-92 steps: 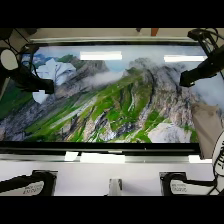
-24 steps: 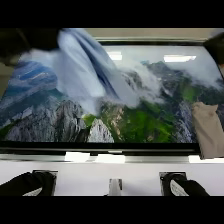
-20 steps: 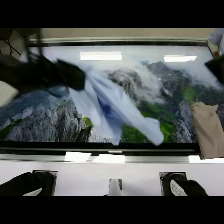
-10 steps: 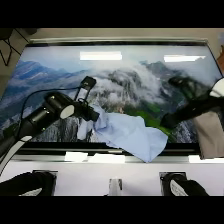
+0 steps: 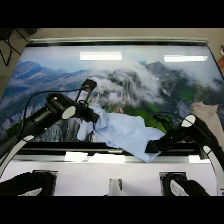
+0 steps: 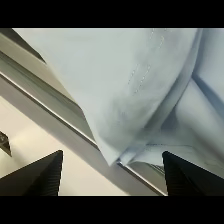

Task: Fold the shirts.

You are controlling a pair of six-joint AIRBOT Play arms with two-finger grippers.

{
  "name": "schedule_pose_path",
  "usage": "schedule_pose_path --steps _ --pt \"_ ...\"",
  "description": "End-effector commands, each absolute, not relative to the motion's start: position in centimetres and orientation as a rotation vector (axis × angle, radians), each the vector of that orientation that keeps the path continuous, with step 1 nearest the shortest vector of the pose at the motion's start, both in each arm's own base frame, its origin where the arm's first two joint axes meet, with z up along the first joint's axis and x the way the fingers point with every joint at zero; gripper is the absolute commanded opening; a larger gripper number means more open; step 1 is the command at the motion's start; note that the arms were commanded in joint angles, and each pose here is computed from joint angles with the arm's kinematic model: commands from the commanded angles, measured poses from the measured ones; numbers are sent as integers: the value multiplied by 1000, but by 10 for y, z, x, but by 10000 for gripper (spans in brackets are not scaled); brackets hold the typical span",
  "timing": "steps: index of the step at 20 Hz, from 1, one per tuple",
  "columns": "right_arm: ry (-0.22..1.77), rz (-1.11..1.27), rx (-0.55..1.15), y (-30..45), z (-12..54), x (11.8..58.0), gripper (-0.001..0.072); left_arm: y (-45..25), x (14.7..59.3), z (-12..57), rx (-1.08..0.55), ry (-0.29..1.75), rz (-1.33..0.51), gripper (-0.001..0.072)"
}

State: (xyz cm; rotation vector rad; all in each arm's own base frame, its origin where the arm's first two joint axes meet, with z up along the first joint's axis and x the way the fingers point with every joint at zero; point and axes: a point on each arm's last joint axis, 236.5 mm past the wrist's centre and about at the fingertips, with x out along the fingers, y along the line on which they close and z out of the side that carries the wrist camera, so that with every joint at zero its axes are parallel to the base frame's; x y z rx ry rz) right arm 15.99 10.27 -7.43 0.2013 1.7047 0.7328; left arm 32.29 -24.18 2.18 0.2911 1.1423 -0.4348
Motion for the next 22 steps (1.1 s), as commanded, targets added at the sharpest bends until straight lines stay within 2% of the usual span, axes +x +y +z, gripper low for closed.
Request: schedule_pose_path --steps 1,3,4,5,6,8,10,12,13,15,17,19,22 --pt "1709 700 299 114 -96 154 667 -242 323 25 289 1135 -437 46" --pt "1715 698 348 120 -102 157 631 -242 323 30 284 1124 -439 46" --pt "1688 704 372 125 -103 164 456 -242 323 31 283 1122 -440 46" --pt "1636 716 398 131 -101 175 106 -241 323 32 282 1121 -440 46" --pt "1572 753 412 139 -94 186 32 -240 322 32 284 1123 -439 46" --pt "1432 855 325 144 -66 216 31 -234 324 48 292 1102 -425 46" --pt "1208 881 153 138 -3 271 30 -215 343 106 369 978 -394 45" --pt "814 866 -101 134 123 331 30 -198 359 206 392 770 -377 45" --pt "590 805 -224 129 208 347 31 -191 358 270 338 642 -374 45" --pt "168 598 -439 110 376 331 31 -168 330 408 168 340 -373 46" --pt "-145 377 -560 88 499 269 31 -129 277 513 10 84 -375 45" --pt "-241 285 -489 77 544 220 31 -111 233 559 -98 -57 -429 44" --pt "-247 288 -461 79 547 201 31 -135 196 586 -136 -220 -605 44"
